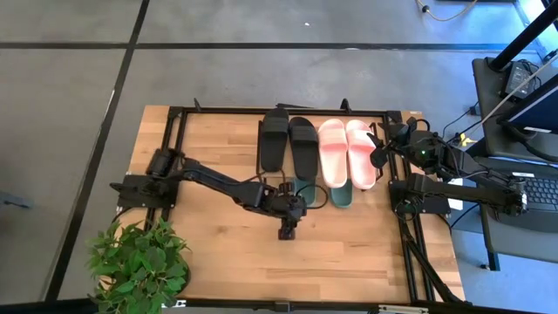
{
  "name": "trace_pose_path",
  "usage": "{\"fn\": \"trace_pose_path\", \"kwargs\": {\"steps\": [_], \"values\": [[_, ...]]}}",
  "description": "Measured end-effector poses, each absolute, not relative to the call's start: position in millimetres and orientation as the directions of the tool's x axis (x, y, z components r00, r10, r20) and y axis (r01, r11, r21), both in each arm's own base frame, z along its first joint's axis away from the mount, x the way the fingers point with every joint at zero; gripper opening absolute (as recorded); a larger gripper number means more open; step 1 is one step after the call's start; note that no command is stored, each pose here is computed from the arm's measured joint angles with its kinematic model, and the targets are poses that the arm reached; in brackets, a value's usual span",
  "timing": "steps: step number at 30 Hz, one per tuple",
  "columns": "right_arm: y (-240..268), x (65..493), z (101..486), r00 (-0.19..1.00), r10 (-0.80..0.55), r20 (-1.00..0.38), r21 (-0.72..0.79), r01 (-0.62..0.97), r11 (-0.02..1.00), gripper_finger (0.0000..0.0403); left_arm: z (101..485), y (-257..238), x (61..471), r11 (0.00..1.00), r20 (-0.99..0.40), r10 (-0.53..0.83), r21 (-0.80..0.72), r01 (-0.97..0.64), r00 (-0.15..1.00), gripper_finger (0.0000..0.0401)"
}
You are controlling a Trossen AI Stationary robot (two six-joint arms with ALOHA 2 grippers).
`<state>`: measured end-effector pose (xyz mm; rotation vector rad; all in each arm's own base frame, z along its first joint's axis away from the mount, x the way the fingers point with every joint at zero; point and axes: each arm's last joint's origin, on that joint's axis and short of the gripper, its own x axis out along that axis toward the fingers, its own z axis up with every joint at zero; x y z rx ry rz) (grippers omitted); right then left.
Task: Pick and place slides into the shelf
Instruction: Return to Home Position
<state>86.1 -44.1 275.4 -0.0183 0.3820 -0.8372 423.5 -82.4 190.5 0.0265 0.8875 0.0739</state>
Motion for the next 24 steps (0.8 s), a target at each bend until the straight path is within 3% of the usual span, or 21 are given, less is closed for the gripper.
{"fn": "trace_pose_path", "kwargs": {"steps": [12, 20, 24], "values": [[-44, 86, 275, 0.615, -0.718, -0.326, -0.161, 0.712, 0.684, 0.0225, 291, -88, 367, 0.992, -0.627, 0.050, 0.119, 0.032, 0.777, 0.0171], [-44, 88, 275, 0.626, -0.704, -0.334, -0.159, 0.699, 0.697, 0.0225, 315, -60, 306, 0.999, -0.392, 0.047, 0.042, -0.033, 0.919, 0.0171], [-44, 88, 275, 0.626, -0.704, -0.335, -0.160, 0.699, 0.697, 0.0225, 316, -41, 272, 0.991, -0.316, 0.124, 0.001, -0.130, 0.941, 0.0171]]}}
